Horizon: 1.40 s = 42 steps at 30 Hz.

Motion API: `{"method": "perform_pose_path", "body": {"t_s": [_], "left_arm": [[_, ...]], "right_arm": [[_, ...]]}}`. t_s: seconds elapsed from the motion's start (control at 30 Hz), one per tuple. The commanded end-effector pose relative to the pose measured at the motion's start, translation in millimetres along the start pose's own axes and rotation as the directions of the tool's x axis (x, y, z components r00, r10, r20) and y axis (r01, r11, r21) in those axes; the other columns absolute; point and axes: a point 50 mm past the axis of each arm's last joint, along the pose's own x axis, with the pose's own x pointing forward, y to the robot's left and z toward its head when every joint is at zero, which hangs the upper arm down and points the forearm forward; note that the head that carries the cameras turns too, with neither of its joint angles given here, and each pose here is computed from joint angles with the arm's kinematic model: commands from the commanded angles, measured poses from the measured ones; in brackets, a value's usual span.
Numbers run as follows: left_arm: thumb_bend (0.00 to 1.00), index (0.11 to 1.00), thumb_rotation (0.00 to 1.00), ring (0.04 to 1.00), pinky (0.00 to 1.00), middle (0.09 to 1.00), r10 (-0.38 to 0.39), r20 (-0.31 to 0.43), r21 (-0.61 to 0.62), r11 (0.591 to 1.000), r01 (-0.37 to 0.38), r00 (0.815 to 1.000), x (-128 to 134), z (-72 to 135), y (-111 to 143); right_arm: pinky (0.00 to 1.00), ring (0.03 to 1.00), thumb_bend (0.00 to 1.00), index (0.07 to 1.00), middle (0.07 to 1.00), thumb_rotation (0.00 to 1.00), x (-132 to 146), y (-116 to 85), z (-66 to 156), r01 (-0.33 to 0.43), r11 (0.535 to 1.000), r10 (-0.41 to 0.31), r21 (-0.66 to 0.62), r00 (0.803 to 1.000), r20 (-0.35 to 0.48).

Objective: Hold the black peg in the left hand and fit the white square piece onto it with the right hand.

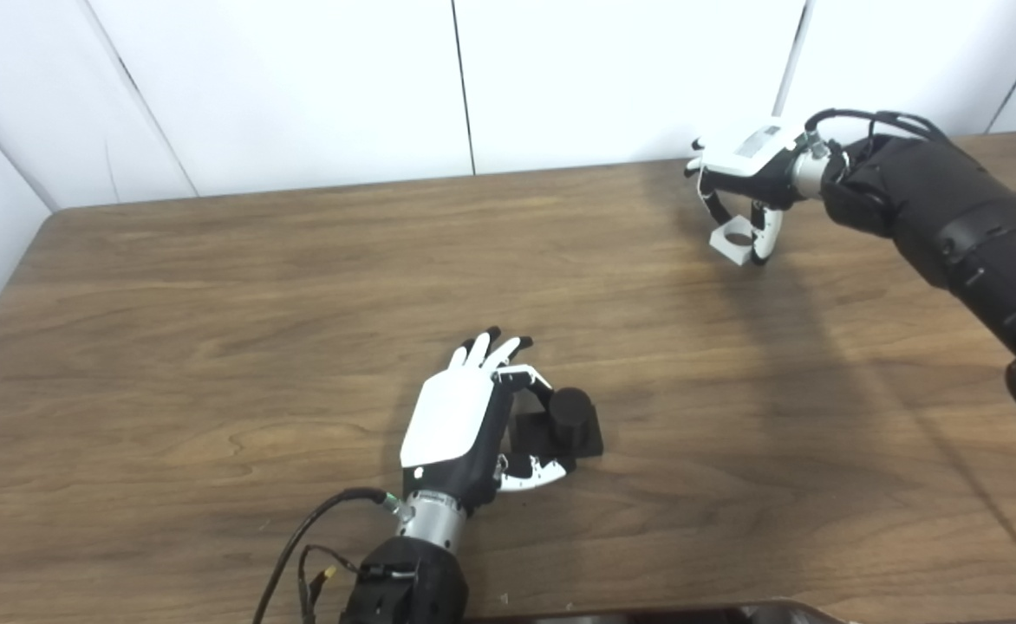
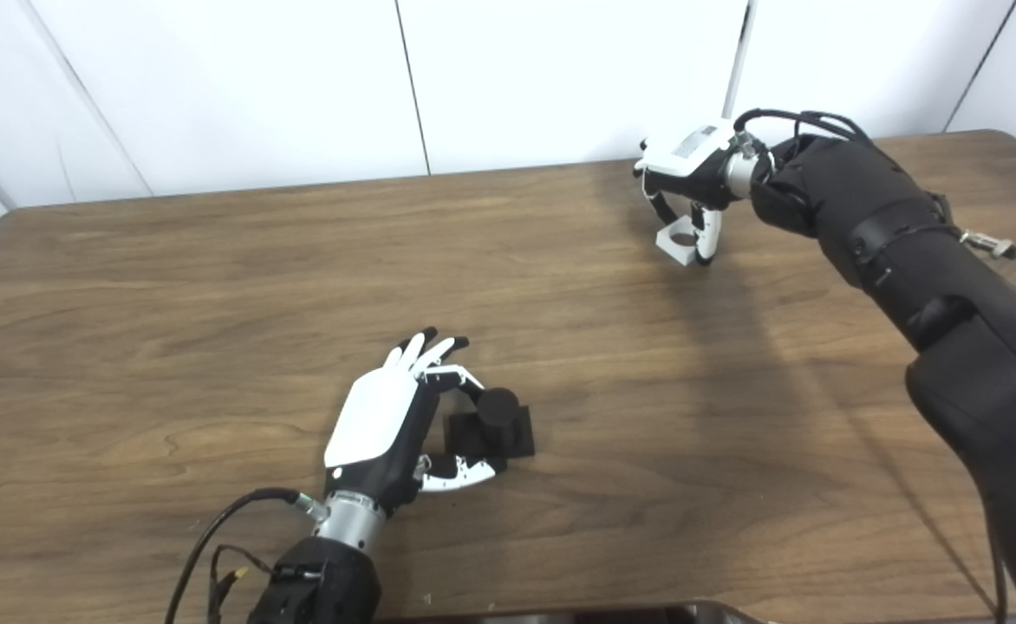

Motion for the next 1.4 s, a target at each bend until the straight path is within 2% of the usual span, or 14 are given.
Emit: {"method": "perform_pose_path", "body": {"t_s": [0.0,0.7,1.0,1.17,1.37], "left_arm": [[0.52,0.491,0.06,1.0,1.0,0.919,0.033,0.014,0.004,0.999,-0.033,0.999,5.1,4.8,4.8],[0.52,0.491,0.06,1.0,1.0,0.915,0.044,0.016,0.002,0.999,-0.044,0.999,6.9,3.3,5.6],[0.52,0.491,0.06,1.0,1.0,0.915,0.051,0.011,0.006,0.999,-0.051,0.999,7.5,-0.8,7.9],[0.52,0.491,0.06,1.0,1.0,0.91,0.058,0.013,0.007,0.998,-0.058,0.998,6.2,-1.6,7.1],[0.52,0.491,0.06,1.0,1.0,0.914,0.06,0.0,0.008,0.998,-0.06,0.998,5.6,-0.2,8.2]], "right_arm": [[0.97,1.0,0.53,0.487,0.907,0.14,-3.4,-30.8,-17.0,0.066,0.998,-0.066,-0.018,0.998,-0.021],[0.98,1.0,0.52,0.486,0.899,0.14,-3.8,-30.8,-16.8,0.08,0.997,-0.08,0.021,0.996,-0.028],[0.99,1.0,0.53,0.487,0.904,0.14,-7.5,-39.0,-16.8,0.118,0.968,-0.099,0.221,0.99,-0.095],[1.0,1.0,0.53,0.488,0.913,0.14,-15.8,-45.5,-17.9,0.114,0.957,-0.083,0.268,0.989,-0.125],[1.0,1.0,0.53,0.488,0.907,0.15,-31.2,-48.8,-24.9,0.154,0.933,-0.106,0.325,0.981,-0.162]]}}
